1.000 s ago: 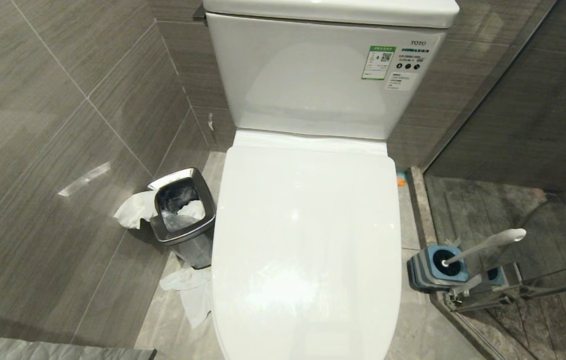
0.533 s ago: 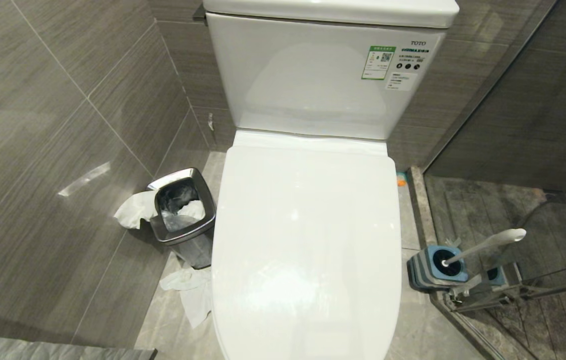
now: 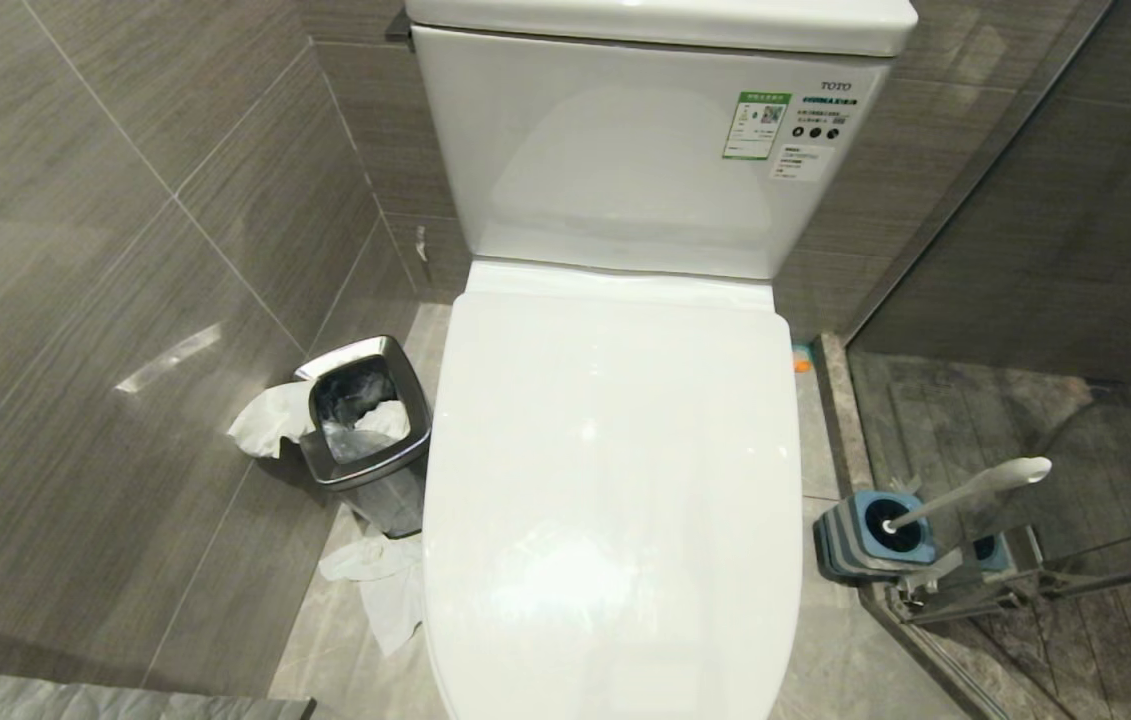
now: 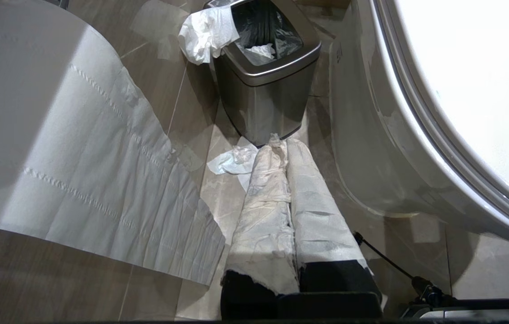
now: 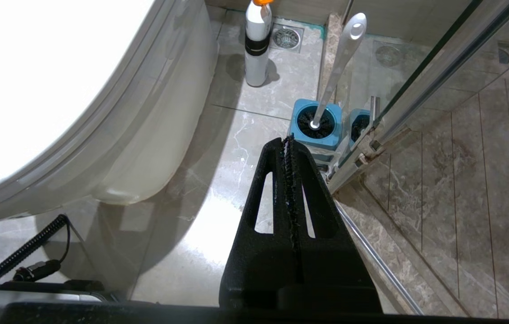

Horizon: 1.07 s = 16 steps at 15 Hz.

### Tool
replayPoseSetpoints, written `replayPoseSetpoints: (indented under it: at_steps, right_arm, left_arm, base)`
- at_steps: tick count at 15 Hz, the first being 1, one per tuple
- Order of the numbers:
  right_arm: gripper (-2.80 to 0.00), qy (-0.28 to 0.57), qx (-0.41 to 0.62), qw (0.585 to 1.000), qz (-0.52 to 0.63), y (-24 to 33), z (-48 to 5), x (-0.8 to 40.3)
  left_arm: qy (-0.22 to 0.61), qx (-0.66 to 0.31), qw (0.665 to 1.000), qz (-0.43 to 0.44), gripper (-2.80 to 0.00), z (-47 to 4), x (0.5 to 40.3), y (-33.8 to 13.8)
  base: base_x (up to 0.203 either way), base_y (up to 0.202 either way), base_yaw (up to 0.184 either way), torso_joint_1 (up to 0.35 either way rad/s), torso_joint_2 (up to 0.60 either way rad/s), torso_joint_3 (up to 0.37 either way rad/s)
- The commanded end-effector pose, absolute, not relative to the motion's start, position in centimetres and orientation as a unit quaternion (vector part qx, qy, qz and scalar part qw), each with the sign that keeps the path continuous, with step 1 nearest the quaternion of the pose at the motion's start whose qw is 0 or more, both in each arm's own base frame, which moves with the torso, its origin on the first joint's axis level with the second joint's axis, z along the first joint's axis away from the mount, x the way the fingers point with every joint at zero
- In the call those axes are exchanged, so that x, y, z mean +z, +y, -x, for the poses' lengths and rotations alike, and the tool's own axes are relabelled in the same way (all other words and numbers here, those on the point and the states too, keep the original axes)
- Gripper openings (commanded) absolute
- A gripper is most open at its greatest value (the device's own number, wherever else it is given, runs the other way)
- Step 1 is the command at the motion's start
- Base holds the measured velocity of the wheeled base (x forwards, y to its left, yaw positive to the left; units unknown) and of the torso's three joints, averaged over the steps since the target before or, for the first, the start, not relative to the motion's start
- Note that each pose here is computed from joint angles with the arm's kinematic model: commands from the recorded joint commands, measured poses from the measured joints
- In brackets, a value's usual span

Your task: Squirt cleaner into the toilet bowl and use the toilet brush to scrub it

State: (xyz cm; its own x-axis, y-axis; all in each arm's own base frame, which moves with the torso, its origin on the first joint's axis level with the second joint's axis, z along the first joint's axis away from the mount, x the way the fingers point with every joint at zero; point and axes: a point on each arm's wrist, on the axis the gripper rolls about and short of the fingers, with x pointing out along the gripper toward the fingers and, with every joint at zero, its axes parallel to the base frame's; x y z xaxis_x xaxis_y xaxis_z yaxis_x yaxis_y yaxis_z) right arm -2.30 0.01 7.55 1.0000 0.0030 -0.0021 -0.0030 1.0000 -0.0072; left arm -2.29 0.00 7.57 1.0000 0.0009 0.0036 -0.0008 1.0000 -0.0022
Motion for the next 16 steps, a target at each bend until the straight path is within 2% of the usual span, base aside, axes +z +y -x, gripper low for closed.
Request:
replayPoseSetpoints:
  at_steps: [1, 16]
  right_arm:
    - [-2.80, 0.001, 0.002, 1.000, 0.004, 0.01, 2.29, 7.54]
    - [-2.80, 0.001, 0.002, 1.000, 0.004, 0.01, 2.29, 7.55]
  left_arm:
    - [-0.001, 0.001, 1.000, 0.001, -2.80, 2.27, 7.54, 0.00]
    - [-0.001, 0.001, 1.000, 0.001, -2.80, 2.27, 7.54, 0.00]
  base:
    - [0.000, 0.000, 0.000, 0.000, 0.00, 0.000]
    - [0.000, 0.000, 0.000, 0.000, 0.00, 0.000]
